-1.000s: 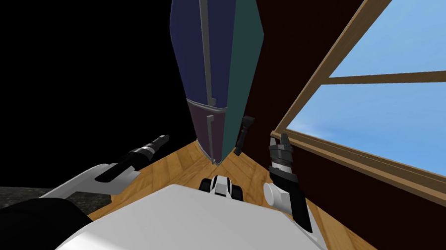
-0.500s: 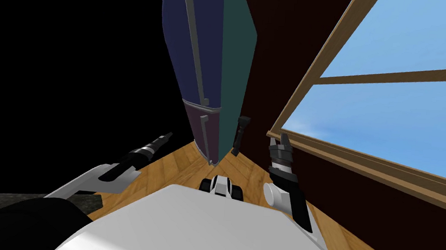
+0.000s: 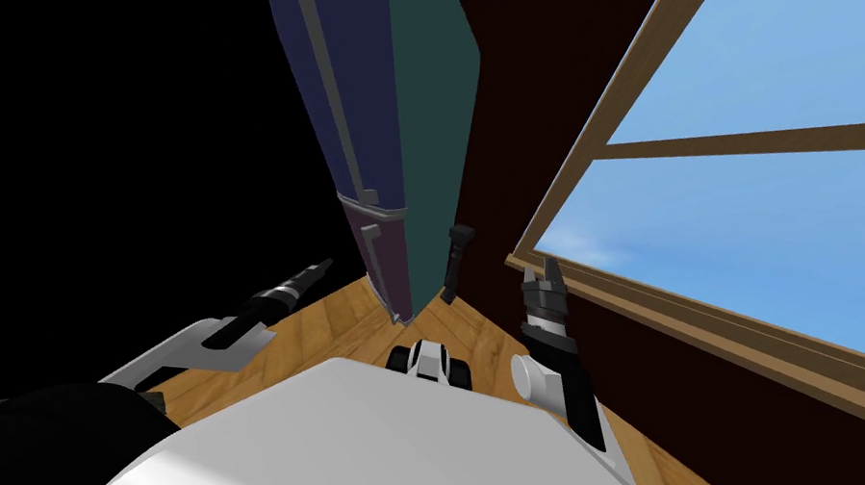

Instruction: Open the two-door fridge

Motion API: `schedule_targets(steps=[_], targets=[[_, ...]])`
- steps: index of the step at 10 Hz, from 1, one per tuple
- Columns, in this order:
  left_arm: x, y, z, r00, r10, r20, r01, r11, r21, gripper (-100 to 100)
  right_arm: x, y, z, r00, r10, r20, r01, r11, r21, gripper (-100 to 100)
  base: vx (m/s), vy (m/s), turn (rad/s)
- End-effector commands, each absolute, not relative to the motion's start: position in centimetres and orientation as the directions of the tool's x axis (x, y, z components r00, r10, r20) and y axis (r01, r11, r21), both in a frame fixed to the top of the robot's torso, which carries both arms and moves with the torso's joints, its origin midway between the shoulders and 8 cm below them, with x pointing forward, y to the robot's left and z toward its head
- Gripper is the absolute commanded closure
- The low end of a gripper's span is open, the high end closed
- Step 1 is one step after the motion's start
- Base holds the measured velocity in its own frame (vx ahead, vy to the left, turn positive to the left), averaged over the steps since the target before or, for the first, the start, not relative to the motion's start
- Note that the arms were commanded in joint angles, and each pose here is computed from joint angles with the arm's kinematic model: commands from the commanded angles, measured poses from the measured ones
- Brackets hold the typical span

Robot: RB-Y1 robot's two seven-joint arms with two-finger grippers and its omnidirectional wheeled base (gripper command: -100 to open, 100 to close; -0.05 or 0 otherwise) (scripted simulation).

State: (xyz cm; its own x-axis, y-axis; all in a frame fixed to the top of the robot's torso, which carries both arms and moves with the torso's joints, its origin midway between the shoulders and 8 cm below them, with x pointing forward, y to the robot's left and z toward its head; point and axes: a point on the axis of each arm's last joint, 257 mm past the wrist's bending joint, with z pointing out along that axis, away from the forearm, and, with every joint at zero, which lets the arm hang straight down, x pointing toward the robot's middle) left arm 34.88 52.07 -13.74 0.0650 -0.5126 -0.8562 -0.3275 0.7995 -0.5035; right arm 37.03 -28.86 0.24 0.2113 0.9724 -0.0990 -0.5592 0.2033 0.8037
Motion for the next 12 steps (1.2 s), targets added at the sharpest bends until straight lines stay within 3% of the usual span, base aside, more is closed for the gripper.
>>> schedule_targets(steps=[1, 8, 10, 11, 12], targets=[[34.8, 53.1, -14.6, 0.063, -0.487, -0.871, -0.343, 0.809, -0.477, -100, 37.0, -28.9, 0.2, 0.211, 0.972, -0.099, -0.559, 0.203, 0.804, 0, 0.102, -0.166, -0.037], [34.8, 55.7, -16.9, 0.045, -0.414, -0.909, -0.385, 0.833, -0.399, -100, 37.0, -28.9, 0.2, 0.211, 0.972, -0.099, -0.559, 0.203, 0.804, 0, 0.105, -0.197, -0.038], [34.8, 55.5, -16.8, 0.047, -0.420, -0.906, -0.381, 0.831, -0.405, -100, 37.0, -28.9, 0.2, 0.211, 0.972, -0.099, -0.559, 0.204, 0.804, 0, 0.030, -0.052, -0.002], [34.8, 55.5, -16.8, 0.047, -0.420, -0.906, -0.381, 0.831, -0.405, 100, 37.0, -28.9, 0.2, 0.211, 0.972, -0.099, -0.559, 0.204, 0.804, 0, 0.006, -0.008, -0.001], [35.0, 54.3, -16.6, 0.034, -0.417, -0.908, -0.353, 0.845, -0.401, 100, 37.0, -28.9, 0.2, 0.211, 0.972, -0.099, -0.559, 0.204, 0.804, 0, -0.114, 0.143, -0.032]])
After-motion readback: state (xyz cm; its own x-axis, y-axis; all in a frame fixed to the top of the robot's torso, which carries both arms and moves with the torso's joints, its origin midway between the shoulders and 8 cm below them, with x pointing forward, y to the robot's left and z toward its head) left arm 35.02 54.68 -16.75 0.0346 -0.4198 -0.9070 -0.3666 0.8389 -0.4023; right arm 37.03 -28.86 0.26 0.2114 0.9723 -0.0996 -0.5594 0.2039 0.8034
